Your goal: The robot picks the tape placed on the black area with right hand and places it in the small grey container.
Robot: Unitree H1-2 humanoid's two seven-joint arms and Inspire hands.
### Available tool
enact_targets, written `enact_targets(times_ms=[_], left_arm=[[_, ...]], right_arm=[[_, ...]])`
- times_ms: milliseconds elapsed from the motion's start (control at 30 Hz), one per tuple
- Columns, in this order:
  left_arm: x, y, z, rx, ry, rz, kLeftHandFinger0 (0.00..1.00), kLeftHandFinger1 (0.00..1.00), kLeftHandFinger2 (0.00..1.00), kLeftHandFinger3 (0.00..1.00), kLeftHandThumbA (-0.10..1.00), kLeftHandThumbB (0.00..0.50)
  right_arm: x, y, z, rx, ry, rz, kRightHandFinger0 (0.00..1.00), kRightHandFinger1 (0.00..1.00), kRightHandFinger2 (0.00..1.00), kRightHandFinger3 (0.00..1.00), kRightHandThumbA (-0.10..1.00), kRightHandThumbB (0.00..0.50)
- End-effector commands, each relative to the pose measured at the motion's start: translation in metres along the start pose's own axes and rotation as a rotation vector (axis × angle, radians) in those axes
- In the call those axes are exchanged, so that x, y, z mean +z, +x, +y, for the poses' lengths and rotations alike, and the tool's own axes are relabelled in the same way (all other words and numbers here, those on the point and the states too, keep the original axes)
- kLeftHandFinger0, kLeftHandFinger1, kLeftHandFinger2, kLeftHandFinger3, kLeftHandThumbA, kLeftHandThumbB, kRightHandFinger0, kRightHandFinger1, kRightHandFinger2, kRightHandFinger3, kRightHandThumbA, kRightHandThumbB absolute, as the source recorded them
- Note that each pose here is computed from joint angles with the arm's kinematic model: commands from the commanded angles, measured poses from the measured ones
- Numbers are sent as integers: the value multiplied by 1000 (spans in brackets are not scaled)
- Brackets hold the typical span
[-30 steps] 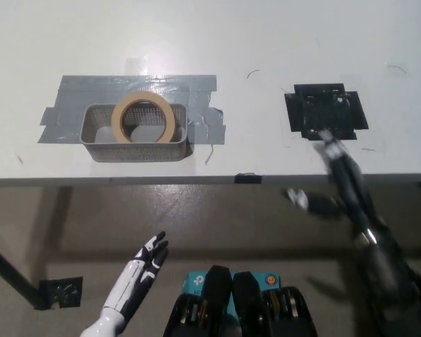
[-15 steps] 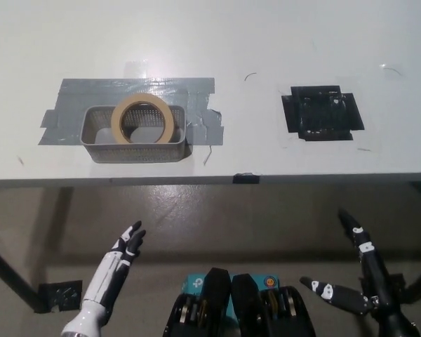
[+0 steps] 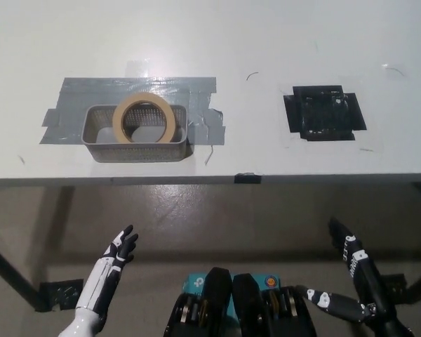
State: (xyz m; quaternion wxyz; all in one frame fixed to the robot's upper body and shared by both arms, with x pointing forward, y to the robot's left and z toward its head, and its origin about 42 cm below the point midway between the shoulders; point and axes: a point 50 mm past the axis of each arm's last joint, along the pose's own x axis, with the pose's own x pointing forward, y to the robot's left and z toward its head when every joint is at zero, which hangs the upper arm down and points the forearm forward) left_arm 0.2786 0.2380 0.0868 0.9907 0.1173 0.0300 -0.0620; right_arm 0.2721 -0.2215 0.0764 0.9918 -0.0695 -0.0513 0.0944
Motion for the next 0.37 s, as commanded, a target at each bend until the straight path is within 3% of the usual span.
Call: enact_targets(times_ms=[0, 333], left_arm=[[10, 0, 6, 31, -13, -63, 1000, 1000, 1000, 1000, 1000, 63], [9, -1, 9, 44, -19, -70, 1000, 1000, 1000, 1000, 1000, 52]], right_arm=[[9, 8, -2, 26, 26, -70, 1000, 1000, 1000, 1000, 1000, 327], [10, 11, 0, 50, 9, -61, 1000, 1000, 1000, 1000, 1000, 295]])
